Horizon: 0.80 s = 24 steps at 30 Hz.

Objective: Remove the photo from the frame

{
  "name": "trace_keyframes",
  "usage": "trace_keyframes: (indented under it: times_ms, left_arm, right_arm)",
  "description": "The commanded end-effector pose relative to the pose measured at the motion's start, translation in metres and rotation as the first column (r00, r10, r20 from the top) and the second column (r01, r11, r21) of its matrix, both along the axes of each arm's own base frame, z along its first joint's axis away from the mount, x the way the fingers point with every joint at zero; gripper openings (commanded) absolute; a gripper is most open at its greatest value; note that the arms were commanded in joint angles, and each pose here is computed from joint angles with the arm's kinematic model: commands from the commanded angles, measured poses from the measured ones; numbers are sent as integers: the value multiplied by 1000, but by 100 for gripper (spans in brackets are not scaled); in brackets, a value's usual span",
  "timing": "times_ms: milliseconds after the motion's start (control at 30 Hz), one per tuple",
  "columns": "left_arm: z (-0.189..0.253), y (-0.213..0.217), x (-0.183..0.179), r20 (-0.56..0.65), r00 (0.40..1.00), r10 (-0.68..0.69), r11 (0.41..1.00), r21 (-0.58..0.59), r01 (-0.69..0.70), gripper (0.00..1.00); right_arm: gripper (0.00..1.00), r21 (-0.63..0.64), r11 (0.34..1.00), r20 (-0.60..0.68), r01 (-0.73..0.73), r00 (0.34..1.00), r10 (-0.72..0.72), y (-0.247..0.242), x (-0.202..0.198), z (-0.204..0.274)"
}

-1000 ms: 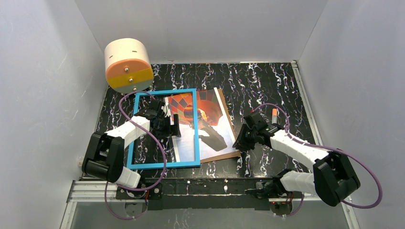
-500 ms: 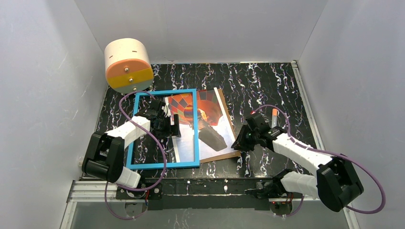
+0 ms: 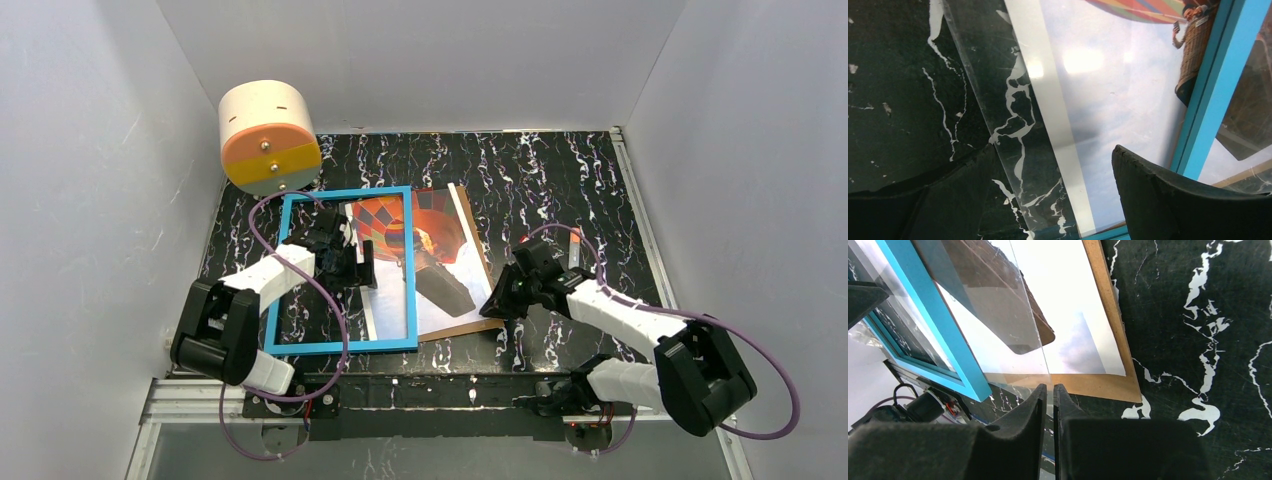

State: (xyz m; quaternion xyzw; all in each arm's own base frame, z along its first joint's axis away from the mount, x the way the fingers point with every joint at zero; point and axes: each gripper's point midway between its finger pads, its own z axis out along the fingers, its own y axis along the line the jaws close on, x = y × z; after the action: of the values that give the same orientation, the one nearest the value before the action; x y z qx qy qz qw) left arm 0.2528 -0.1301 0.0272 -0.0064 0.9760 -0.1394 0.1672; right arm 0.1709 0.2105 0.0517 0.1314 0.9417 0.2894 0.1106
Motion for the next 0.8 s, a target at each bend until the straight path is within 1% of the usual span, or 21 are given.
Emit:
trace_keyframes:
  times_ms: [0, 167, 233, 433, 567, 767]
  left_arm:
    - [-1, 17, -14, -16, 999, 28, 997, 79, -26, 84]
    - [9, 26, -9, 38, 998, 56, 992, 113, -60, 85]
    - [13, 33, -6, 66, 995, 77, 986, 144, -86, 86]
    - [22, 41, -2, 109, 989, 100, 978, 171, -118, 86]
    - [30, 42, 1, 150, 983, 108, 978, 160, -132, 87]
    - [31, 33, 2, 155, 984, 87, 987, 119, -106, 87]
  right_arm:
    - [19, 69, 997, 13, -23, 1000, 22, 13, 4, 7]
    - [19, 104, 994, -4, -45, 999, 46, 20, 1, 7]
    - [19, 118, 992, -1, -50, 999, 51, 22, 1, 8]
    - [19, 151, 987, -2, -55, 998, 56, 29, 3, 14]
    - [20, 195, 978, -7, -68, 997, 71, 36, 2, 19]
    - [22, 184, 979, -41, -91, 994, 100, 39, -1, 13]
